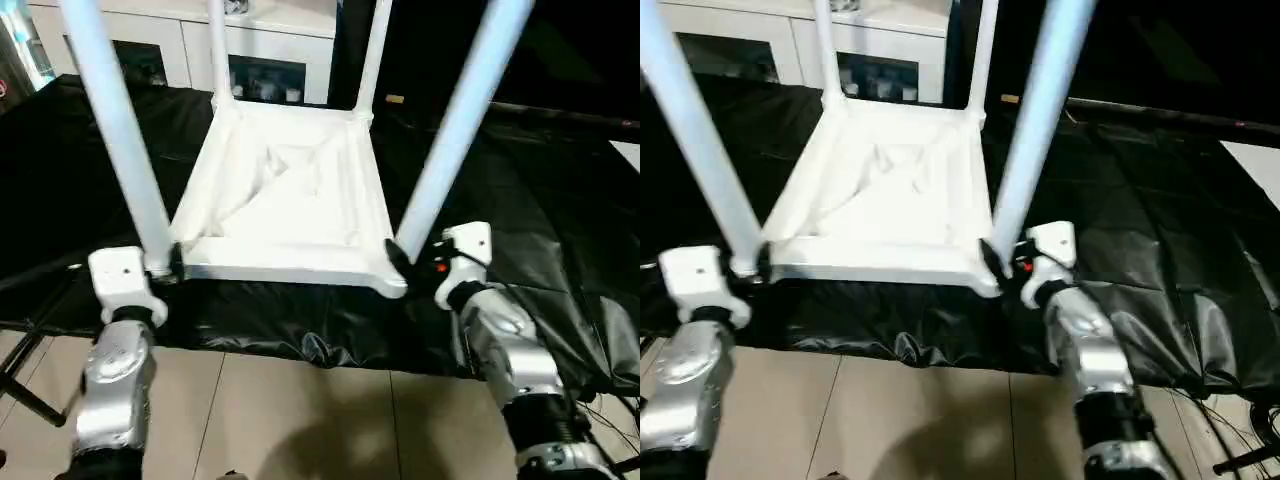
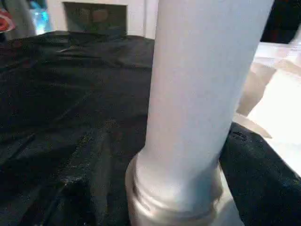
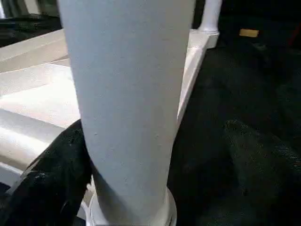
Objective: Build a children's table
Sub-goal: Rotate leg to tighten, then flip table
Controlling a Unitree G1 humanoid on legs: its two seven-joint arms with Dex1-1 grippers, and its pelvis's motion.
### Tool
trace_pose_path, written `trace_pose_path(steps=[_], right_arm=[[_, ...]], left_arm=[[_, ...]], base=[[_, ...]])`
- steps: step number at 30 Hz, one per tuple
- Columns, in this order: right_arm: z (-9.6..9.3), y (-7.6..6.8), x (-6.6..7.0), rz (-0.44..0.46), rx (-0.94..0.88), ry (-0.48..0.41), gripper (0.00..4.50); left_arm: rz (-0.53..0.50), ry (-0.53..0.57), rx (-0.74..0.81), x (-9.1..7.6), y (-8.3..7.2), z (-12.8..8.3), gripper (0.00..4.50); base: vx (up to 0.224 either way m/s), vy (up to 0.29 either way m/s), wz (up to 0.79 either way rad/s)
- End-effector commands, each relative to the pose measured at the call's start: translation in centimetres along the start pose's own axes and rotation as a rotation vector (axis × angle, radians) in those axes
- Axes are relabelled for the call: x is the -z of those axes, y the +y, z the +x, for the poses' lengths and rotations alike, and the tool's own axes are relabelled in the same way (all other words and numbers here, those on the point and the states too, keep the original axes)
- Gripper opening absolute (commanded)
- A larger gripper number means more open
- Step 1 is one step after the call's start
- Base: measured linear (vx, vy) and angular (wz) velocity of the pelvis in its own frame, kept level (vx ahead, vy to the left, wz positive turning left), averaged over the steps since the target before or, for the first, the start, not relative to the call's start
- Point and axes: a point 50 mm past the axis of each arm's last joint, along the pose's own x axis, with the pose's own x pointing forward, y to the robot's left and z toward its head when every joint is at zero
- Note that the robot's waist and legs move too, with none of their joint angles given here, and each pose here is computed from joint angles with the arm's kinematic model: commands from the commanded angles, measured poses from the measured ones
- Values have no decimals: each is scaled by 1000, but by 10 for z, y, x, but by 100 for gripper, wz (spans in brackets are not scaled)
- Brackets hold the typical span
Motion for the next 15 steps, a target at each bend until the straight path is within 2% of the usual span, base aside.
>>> trace_pose_path(steps=[1,8,11,15], right_arm=[[-7,-22,-5,-8,88,-19,450],[-14,-33,-3,-23,79,-8,450],[-21,-31,1,-14,-13,16,450],[-37,-32,1,-27,-119,39,450]], left_arm=[[1,-13,2,-3,0,3,326],[-16,-21,52,-3,-10,10,282],[-21,-18,67,-3,-15,9,250],[-55,-16,77,0,-18,5,230]], base=[[0,0,0],[0,0,0],[0,0,0],[0,0,0]])
